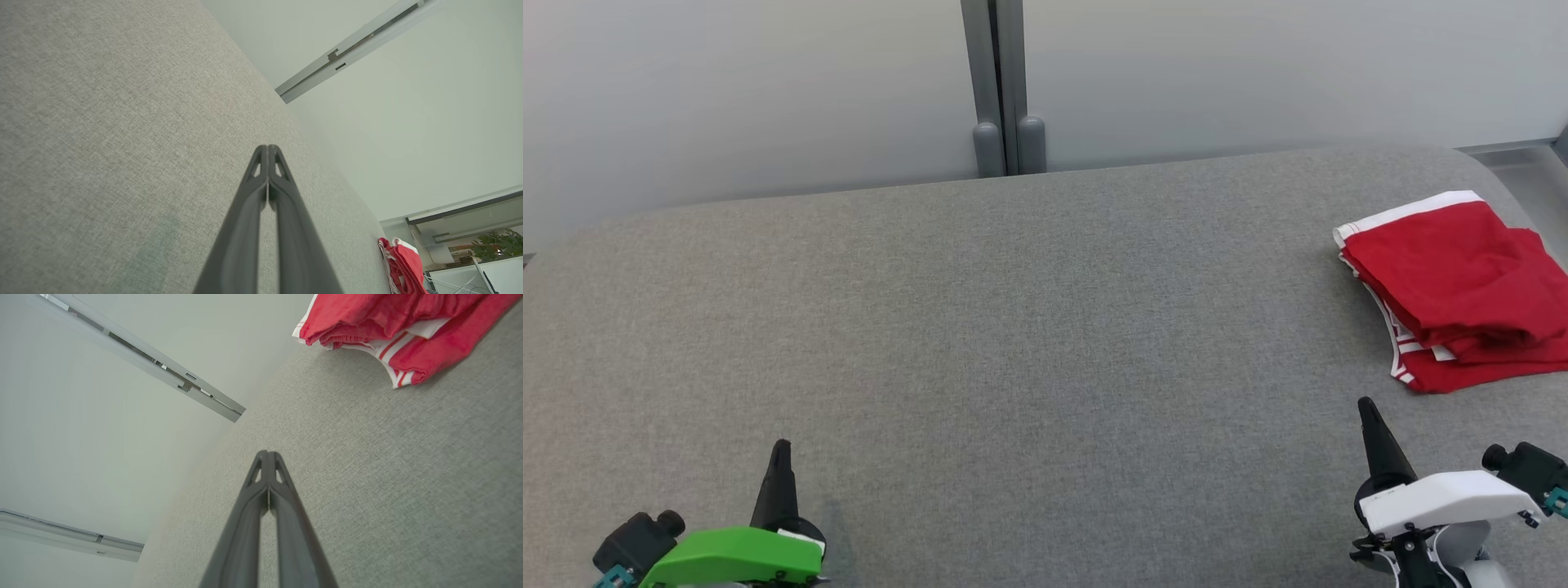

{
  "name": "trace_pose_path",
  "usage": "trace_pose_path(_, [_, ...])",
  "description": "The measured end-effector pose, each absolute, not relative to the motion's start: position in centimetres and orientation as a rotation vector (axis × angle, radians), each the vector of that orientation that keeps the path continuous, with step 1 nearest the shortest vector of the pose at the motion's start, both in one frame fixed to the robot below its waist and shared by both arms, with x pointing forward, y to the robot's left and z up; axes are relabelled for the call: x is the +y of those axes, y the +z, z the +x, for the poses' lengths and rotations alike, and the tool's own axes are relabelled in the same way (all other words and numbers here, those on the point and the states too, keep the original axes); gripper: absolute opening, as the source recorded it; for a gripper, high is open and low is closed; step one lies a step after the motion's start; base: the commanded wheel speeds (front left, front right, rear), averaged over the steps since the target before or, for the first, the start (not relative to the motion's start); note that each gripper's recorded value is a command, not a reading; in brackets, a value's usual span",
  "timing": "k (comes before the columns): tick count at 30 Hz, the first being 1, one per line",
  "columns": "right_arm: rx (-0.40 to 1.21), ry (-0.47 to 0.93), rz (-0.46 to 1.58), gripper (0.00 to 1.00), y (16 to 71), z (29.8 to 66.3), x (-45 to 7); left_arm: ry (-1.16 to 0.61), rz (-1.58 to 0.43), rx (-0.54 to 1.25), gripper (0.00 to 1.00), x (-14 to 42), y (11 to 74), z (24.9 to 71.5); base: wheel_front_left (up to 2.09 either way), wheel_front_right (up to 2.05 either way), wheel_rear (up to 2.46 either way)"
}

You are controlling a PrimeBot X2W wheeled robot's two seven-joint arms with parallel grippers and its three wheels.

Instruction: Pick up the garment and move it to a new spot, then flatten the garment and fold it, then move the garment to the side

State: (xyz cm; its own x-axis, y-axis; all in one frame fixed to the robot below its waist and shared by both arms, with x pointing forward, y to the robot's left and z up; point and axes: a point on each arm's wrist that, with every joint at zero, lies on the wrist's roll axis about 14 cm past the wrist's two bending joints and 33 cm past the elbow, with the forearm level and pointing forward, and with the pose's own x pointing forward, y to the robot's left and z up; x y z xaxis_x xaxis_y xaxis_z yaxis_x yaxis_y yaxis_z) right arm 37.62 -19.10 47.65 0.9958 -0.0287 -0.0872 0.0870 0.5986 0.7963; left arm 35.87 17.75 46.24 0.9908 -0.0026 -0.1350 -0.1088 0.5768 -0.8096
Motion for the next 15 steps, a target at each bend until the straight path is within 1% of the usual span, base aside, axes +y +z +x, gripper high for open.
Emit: trace_pose_path(15, [0.062,-0.07,1.089,0.0,48.06,37.87,-19.37,0.068,-1.109,0.108,0.0,18.31,47.05,36.66,0.0,0.0,0.0])
